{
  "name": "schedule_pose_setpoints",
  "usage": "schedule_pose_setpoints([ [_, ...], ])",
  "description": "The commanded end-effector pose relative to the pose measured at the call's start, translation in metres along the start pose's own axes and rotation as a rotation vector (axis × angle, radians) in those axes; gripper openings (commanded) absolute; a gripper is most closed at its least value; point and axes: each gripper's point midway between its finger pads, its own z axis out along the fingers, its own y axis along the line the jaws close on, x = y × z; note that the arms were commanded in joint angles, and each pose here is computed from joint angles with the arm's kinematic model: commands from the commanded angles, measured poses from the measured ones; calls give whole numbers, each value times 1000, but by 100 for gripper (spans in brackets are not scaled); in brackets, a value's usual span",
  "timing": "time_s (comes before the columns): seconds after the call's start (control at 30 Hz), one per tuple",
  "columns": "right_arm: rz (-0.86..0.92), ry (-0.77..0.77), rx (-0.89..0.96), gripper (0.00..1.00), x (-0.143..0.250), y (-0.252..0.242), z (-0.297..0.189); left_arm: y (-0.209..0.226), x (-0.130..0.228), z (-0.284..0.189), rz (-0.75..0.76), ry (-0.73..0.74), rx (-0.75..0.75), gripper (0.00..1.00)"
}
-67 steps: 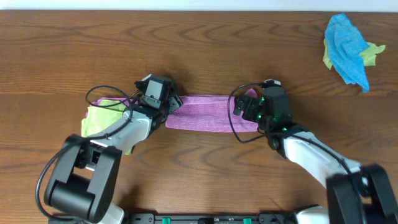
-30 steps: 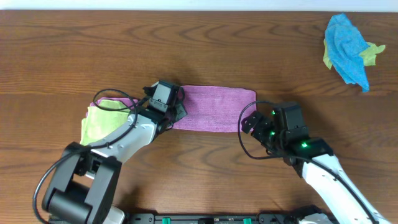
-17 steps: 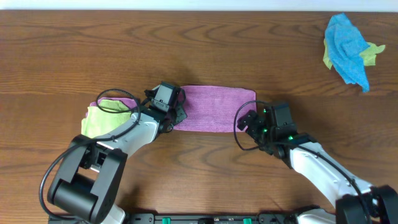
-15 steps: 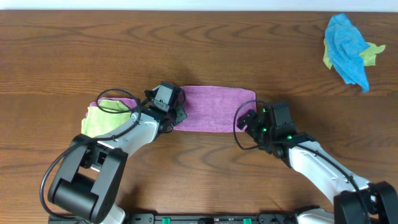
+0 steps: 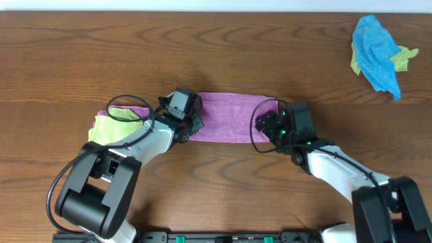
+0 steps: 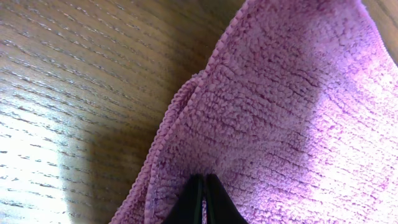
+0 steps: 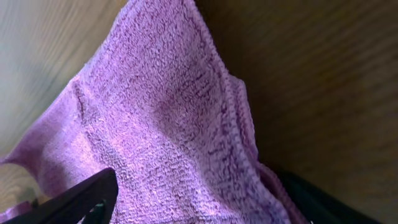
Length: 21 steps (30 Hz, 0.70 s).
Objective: Fold the cloth
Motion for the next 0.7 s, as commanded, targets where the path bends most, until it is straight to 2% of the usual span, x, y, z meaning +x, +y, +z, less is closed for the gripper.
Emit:
schedule_pose_setpoints([
  [0.0,39,56,106,77,17,-37,14,12,10,12,-8,37,-42,6],
  [0.23,33,41,108,45,14,-37,14,12,10,12,-8,37,-43,6],
  [0.37,30,25,117,38,12,-39,14,13,12,12,-8,43,-48,6],
  [0.4,29,21,119,30,12,-39,14,14,12,12,-9,48,-50,6],
  [0.43,25,14,123,17,11,-39,14,15,13,12,-9,52,-55,6],
  [0.53,-6,4,117,1,8,-37,14,18,16,11,-9,60,-66,6],
  [0.67,-84,-5,57,1,4,-23,15,19,17,11,-9,64,-72,6],
])
